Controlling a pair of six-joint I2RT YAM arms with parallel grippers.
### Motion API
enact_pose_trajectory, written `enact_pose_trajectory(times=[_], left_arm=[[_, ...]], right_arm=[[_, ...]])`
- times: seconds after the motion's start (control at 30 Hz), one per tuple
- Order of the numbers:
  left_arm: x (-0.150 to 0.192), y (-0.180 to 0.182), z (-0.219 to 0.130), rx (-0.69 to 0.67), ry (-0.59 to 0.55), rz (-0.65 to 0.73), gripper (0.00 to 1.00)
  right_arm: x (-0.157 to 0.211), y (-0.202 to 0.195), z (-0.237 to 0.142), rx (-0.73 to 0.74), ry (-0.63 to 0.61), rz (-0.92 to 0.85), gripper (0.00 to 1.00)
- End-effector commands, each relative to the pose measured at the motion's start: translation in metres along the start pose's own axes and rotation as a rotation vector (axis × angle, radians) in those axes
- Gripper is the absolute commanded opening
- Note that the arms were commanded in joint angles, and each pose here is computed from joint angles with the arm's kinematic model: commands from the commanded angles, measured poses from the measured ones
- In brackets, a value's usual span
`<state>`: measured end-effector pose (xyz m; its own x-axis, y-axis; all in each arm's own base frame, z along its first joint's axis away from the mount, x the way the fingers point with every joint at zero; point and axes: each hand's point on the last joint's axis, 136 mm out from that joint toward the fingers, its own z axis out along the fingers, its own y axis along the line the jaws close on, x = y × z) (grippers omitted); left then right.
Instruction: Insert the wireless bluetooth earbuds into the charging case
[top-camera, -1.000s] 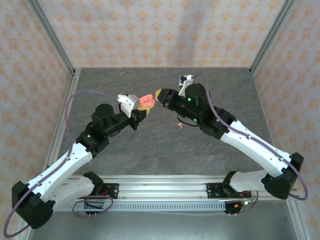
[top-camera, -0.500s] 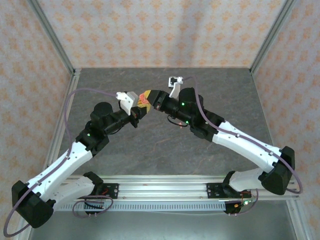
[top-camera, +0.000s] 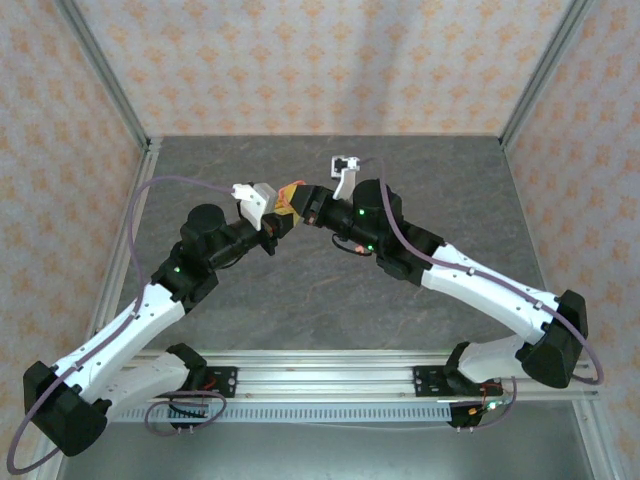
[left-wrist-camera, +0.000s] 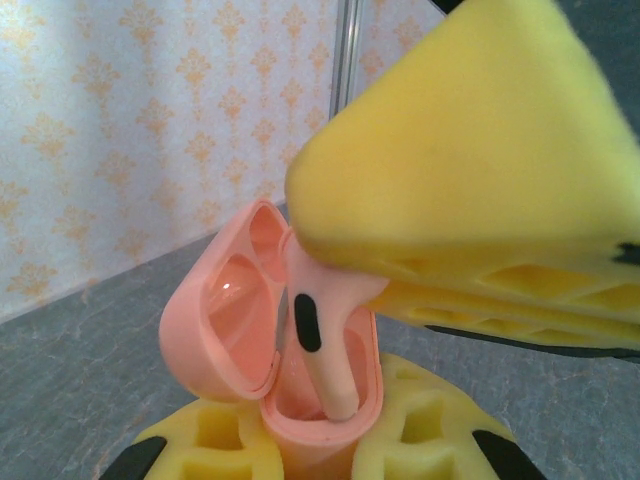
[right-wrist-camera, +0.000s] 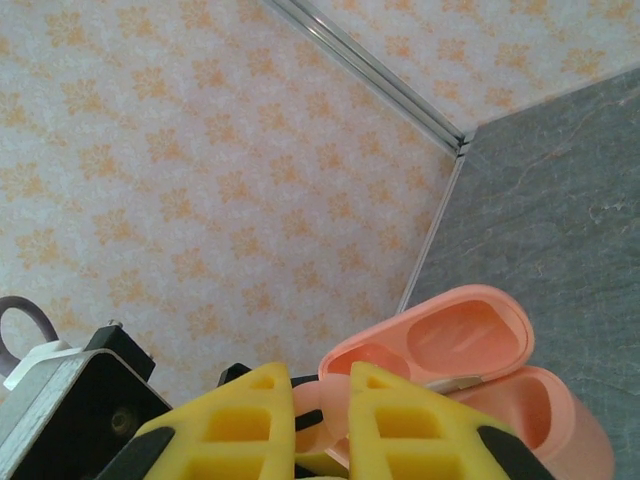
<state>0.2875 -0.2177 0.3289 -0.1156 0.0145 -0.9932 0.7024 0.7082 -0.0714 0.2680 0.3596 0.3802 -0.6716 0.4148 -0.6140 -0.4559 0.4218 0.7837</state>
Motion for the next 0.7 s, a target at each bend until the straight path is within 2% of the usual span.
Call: enact_pose_trajectory(times=[0.0,0.3,0.67], left_arm=[[-0.033,-0.007,-0.006,0.021,-0.094,0.017,0.00],[-0.035,-0.008,-0.007,0.023,-0.103,0.023,0.00],[-0.038,-0.008,-0.008,0.024,-0.109,0.031,0.00]], right_arm=[[0.007,-0.011,0.004,0.052,0.012,-0.048,0.16],[0.016,-0.027,0.008,0.128,0.038,-0.089,0.16],[0.021,-0.032,0.008,0.162,0.064,-0.100,0.26]])
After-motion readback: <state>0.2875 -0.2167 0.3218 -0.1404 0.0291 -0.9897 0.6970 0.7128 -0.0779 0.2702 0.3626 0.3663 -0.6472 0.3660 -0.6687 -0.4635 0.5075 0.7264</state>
